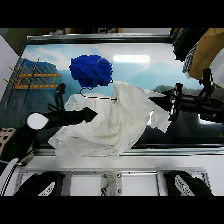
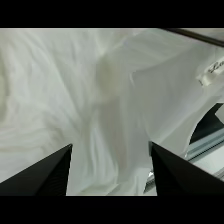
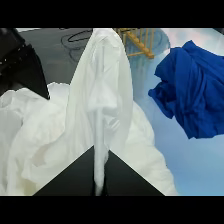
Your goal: Fold the clothes and pants, and hang the long-sleeved shirts on hangers.
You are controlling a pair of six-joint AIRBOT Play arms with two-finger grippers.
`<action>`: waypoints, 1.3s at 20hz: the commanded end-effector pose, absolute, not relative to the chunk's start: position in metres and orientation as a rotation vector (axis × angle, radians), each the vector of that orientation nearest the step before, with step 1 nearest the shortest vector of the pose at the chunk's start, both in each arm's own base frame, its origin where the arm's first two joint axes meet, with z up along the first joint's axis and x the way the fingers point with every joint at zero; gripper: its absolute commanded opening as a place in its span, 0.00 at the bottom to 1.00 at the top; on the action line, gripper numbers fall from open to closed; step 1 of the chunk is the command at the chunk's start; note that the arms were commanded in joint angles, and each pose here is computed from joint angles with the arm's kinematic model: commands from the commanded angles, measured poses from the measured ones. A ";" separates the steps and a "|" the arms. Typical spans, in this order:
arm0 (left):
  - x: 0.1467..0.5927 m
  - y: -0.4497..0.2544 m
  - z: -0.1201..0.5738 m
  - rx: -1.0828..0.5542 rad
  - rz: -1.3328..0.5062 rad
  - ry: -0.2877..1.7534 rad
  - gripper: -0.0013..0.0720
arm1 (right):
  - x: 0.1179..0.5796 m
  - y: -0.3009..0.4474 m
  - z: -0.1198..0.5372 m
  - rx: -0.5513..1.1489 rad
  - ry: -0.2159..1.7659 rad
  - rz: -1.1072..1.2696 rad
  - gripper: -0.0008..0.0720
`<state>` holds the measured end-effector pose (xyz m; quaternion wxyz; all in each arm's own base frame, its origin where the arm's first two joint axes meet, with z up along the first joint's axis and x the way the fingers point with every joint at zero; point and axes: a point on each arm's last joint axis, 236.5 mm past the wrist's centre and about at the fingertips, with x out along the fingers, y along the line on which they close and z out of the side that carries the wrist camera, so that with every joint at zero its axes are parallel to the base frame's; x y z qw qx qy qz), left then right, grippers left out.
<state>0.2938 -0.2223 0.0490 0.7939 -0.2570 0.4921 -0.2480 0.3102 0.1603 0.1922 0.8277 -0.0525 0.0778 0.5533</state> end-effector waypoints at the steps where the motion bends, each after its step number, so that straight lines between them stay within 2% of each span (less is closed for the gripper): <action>1: 0.298 -0.264 0.026 -0.564 -0.545 1.098 0.71 | 0.310 0.160 0.192 -0.089 0.185 1.169 0.02; 7: 0.314 -0.278 0.002 -0.552 -0.529 1.171 0.71 | 0.310 0.160 0.192 -0.083 0.189 1.169 0.02; 16: 0.303 -0.285 0.002 -0.588 -0.552 1.224 0.70 | 0.310 0.160 0.192 -0.083 0.189 1.169 0.02; 17: 0.300 -0.286 0.000 -0.576 -0.558 1.233 0.62 | 0.310 0.160 0.192 -0.083 0.189 1.169 0.02; 18: 0.298 -0.288 -0.001 -0.565 -0.564 1.235 0.29 | 0.310 0.160 0.192 -0.082 0.189 1.169 0.02; 19: 0.298 -0.288 -0.001 -0.564 -0.565 1.234 0.03 | 0.310 0.160 0.192 -0.082 0.189 1.168 0.02; 22: 0.304 -0.281 0.004 -0.558 -0.566 1.210 0.03 | 0.308 0.160 0.199 -0.081 0.184 1.152 0.02; 26: 0.324 -0.236 0.022 -0.548 -0.504 1.144 0.03 | 0.305 0.156 0.224 -0.097 0.145 1.059 0.02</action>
